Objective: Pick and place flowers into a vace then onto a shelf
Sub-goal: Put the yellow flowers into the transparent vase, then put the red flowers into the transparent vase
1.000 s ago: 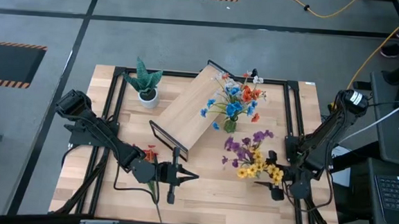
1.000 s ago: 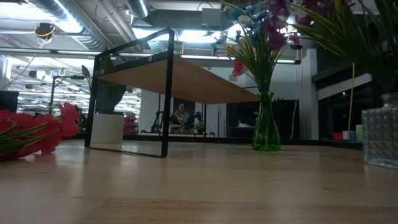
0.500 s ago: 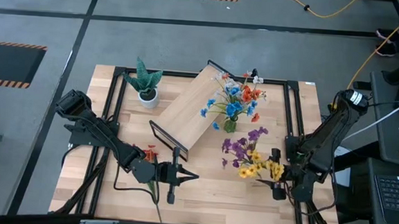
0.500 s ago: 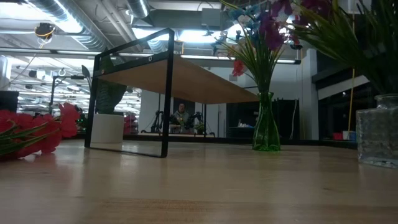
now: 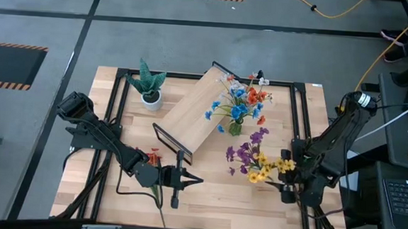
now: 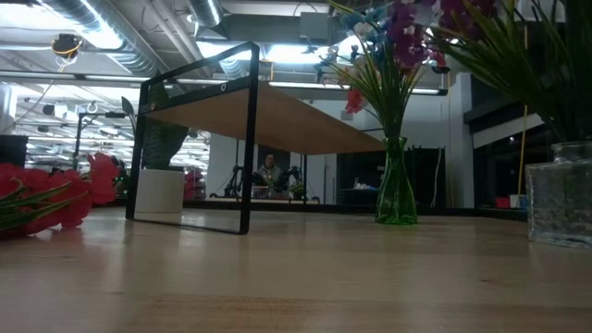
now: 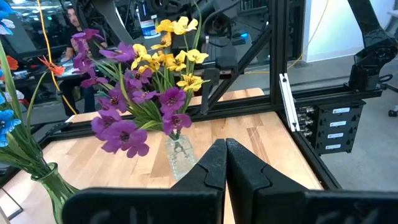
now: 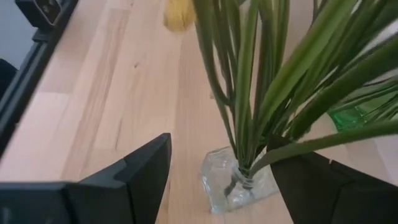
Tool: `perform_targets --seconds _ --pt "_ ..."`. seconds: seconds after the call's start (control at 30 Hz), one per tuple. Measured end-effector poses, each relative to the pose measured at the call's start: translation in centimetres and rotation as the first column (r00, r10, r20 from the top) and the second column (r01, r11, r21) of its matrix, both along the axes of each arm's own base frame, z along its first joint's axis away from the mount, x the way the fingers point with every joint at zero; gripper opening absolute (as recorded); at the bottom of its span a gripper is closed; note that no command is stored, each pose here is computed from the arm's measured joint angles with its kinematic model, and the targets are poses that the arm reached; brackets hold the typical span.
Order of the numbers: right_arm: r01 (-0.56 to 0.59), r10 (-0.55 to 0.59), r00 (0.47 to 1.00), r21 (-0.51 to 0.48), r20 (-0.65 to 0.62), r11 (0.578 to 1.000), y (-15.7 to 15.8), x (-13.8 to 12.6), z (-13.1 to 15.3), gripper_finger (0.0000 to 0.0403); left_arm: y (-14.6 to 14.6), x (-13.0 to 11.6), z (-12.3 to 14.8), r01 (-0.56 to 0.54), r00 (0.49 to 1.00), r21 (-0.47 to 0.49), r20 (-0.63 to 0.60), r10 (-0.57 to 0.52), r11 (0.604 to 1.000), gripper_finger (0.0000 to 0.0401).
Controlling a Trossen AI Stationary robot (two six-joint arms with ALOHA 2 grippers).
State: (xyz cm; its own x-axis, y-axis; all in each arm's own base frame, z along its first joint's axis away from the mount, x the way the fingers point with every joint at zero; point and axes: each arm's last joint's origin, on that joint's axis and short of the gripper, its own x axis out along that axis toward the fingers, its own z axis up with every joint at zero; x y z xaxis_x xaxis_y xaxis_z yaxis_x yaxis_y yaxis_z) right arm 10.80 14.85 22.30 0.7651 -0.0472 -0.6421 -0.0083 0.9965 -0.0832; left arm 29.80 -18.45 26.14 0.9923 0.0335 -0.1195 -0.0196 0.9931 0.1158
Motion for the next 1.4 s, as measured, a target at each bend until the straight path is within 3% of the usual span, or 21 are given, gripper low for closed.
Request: perform_targets --seconds 0.67,1.03,1.27,1.4 --pt "0.123 -0.128 0.977 -0.041 -0.173 0.992 -1.6 -1.1 4.5 0.0266 0.0 0.0 0.0 0.001 1.000 0.000 0.000 -0.001 1.000 0.0001" --pt "0.065 -0.027 0.952 0.117 -0.304 0.991 -1.2 -1.5 8.5 0.0266 -0.4 -0.2 0.0 0.020 1.000 0.012 -0.001 -0.020 1.000 0.0001" --pt "0.024 0.077 0.932 0.274 -0.354 0.962 -0.5 -1.9 10.6 0.0266 -0.8 -0.5 0.0 0.035 0.999 0.017 -0.002 -0.035 0.999 0.0001" --pt "-0.065 0.199 0.923 0.376 -0.328 0.924 0.7 -2.5 11.4 0.0266 -1.0 -0.6 0.0 0.043 0.999 0.018 -0.002 -0.043 0.999 0.0001"
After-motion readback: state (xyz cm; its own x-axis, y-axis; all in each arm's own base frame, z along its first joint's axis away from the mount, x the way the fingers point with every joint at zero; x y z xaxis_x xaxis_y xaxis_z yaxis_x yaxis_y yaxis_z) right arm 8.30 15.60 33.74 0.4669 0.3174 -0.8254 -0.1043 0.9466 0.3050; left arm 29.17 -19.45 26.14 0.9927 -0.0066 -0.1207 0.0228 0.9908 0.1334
